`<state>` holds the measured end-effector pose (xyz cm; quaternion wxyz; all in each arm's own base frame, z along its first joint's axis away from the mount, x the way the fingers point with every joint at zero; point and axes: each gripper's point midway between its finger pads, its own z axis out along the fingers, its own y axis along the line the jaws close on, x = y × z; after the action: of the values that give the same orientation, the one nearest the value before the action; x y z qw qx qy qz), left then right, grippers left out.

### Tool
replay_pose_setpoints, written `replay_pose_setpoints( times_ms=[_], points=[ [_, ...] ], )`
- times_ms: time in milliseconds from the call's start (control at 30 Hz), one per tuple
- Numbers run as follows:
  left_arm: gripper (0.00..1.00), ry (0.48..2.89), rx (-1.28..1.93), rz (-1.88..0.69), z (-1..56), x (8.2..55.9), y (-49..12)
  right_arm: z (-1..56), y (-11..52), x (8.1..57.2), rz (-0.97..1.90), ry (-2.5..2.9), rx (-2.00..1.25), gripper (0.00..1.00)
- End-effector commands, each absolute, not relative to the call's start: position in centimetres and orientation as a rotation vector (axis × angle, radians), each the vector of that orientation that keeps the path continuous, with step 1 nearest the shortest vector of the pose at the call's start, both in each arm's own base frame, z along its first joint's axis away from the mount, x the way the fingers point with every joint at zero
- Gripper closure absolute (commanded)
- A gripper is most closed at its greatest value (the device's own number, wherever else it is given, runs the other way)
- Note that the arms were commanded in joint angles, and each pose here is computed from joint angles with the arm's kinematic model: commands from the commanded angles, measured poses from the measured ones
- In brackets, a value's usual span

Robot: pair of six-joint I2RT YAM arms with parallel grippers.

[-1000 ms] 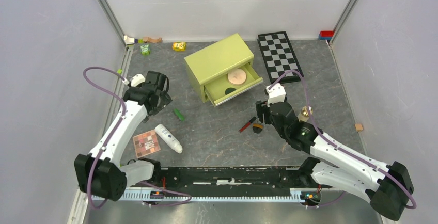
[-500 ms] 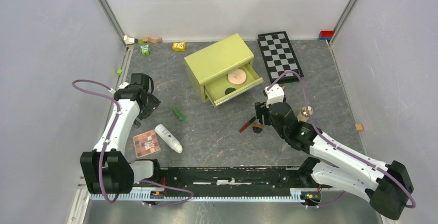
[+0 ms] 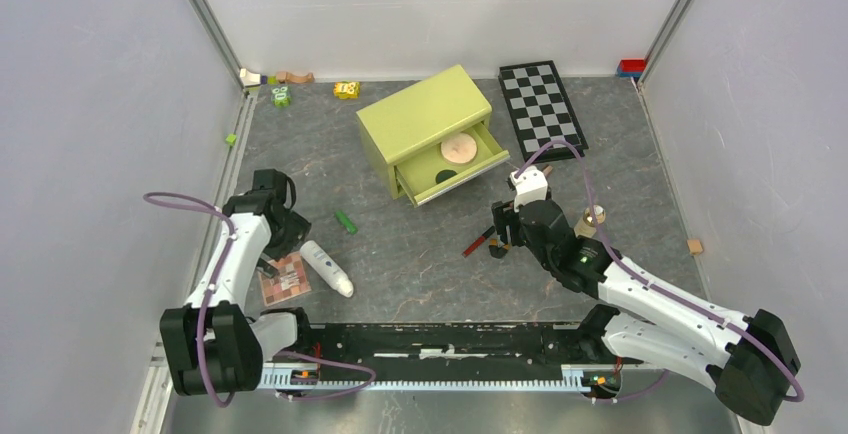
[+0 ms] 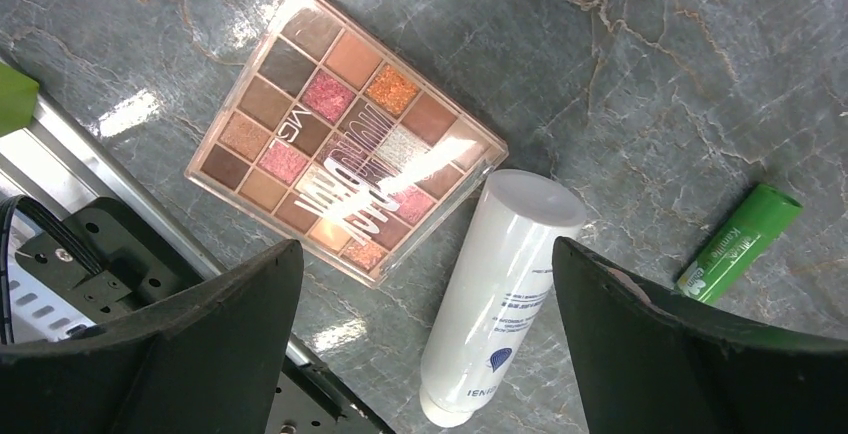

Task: Organize the makeup
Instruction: Pick up the makeup brush from the center of the board.

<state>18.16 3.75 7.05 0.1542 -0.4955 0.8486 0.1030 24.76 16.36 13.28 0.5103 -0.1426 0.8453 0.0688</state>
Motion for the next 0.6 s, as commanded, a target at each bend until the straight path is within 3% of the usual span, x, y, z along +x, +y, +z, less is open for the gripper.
replay_pose_setpoints(
  times_ms=[0,333,567],
  points=[
    [0.00,2.332,-1.429,0.247,8.9,20.0,4.2,13.5,16.4,24.9,0.170,2.020,-0.343,0.24],
    [0.00,2.141,-0.935,-0.101,18.5,27.2,2.6,14.1,16.0,25.1,0.150,2.001,-0.330,0.24],
    [0.00,1.924,-0.657,-0.292,27.1,29.7,0.5,17.0,15.5,26.1,0.118,1.914,-0.304,0.24]
  ],
)
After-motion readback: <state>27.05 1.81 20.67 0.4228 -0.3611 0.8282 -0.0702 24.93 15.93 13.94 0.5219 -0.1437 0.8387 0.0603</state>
